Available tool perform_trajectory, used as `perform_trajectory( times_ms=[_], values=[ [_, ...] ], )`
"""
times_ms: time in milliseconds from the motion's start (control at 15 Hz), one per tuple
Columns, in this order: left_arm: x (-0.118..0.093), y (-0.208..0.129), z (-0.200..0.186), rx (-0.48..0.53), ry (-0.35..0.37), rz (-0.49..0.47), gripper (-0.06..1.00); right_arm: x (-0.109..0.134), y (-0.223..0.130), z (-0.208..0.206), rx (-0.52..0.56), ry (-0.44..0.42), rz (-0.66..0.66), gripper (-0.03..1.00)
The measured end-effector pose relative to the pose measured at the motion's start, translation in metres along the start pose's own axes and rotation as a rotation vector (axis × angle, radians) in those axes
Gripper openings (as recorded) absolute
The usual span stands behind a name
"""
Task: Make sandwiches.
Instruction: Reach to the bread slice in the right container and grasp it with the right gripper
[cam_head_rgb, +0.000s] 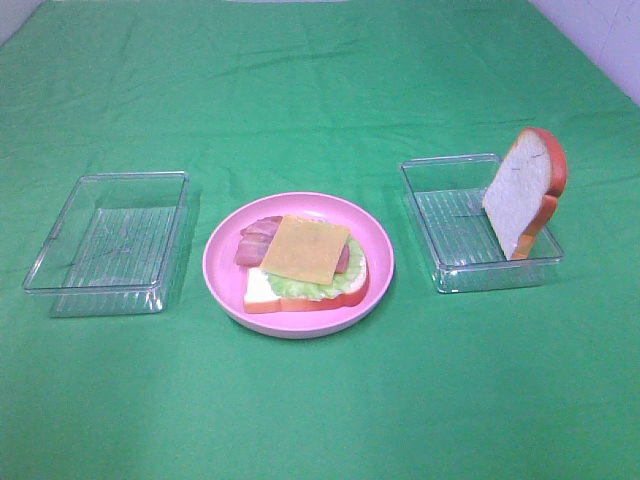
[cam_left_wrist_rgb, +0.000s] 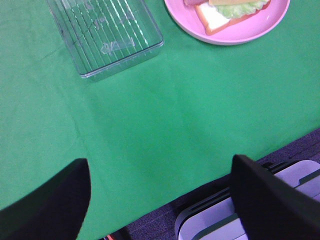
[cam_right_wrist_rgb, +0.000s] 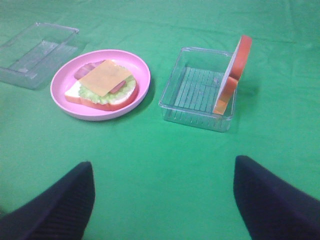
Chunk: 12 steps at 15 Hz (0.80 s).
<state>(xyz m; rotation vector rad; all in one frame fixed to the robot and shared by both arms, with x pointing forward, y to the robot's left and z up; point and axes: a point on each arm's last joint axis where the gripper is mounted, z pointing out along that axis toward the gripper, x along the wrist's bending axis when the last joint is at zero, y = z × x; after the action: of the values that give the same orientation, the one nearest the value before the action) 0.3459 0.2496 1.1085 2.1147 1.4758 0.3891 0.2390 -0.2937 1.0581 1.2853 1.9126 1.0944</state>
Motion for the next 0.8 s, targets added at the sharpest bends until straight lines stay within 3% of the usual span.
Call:
perform_trajectory(
  times_ms=[333, 467, 800],
  values=[
    [0.006, -0.068, -0.009, -0.145, -0.014, 0.001, 0.73, -0.004, 0.030, 0.035, 0.045, -0.006, 0.084, 0.71],
    [0.009, -0.093, -0.013, -0.274, -0.021, 0.004, 0.73, -0.007, 0.045, 0.077, 0.181, -0.013, 0.146, 0.71],
    [0.013, -0.121, -0.020, -0.432, -0.024, 0.009, 0.73, -0.013, 0.091, 0.144, 0.405, -0.020, 0.175, 0.71]
  ],
)
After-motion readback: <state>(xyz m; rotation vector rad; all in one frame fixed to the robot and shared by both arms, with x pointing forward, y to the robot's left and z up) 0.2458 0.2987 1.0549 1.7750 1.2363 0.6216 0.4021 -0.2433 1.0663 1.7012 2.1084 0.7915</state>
